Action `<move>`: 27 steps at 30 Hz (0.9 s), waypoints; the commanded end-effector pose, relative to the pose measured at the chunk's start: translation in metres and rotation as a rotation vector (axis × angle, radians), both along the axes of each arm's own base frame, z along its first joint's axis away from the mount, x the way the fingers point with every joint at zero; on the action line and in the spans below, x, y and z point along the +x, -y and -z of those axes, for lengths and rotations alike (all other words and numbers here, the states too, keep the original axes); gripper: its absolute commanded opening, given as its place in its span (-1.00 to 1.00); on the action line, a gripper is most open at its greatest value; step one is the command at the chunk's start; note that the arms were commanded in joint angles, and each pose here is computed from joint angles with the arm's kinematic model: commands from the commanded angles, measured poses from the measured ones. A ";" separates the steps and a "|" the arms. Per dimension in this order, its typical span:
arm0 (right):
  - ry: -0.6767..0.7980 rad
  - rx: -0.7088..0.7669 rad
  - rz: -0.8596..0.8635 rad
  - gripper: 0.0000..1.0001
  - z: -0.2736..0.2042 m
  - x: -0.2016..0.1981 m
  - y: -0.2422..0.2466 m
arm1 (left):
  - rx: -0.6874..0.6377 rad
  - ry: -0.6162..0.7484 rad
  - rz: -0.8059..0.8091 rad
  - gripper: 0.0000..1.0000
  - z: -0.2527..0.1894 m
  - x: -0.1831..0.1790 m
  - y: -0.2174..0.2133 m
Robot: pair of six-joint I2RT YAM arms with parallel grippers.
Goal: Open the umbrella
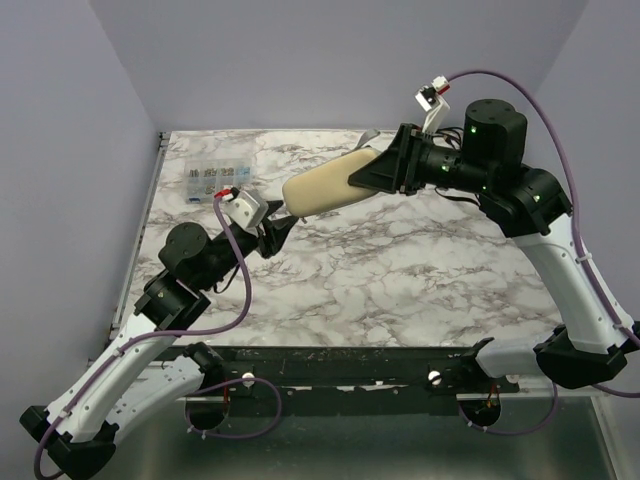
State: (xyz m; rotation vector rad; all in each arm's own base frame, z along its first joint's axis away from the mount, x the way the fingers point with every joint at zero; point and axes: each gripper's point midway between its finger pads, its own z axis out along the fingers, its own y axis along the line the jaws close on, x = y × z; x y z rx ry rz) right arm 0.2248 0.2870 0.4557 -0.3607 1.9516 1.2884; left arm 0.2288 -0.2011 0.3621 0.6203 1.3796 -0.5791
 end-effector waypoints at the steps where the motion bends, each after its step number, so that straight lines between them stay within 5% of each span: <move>1: 0.133 0.092 0.040 -0.99 -0.048 0.000 0.006 | -0.038 -0.021 0.002 0.06 -0.009 -0.007 -0.004; 6: 0.162 0.090 0.069 -0.99 -0.052 0.007 0.008 | -0.045 -0.017 0.070 0.19 -0.010 -0.018 0.003; 9: 0.159 0.086 0.075 -0.99 -0.051 0.010 0.006 | -0.070 -0.010 0.119 -0.07 -0.013 -0.023 0.010; 19: 0.156 0.094 0.077 -0.99 -0.050 0.013 0.004 | -0.115 -0.005 0.172 -0.09 -0.027 -0.021 0.024; 27: 0.154 0.091 0.077 -0.99 -0.046 0.014 0.003 | -0.129 -0.001 0.171 -0.34 -0.033 -0.015 0.028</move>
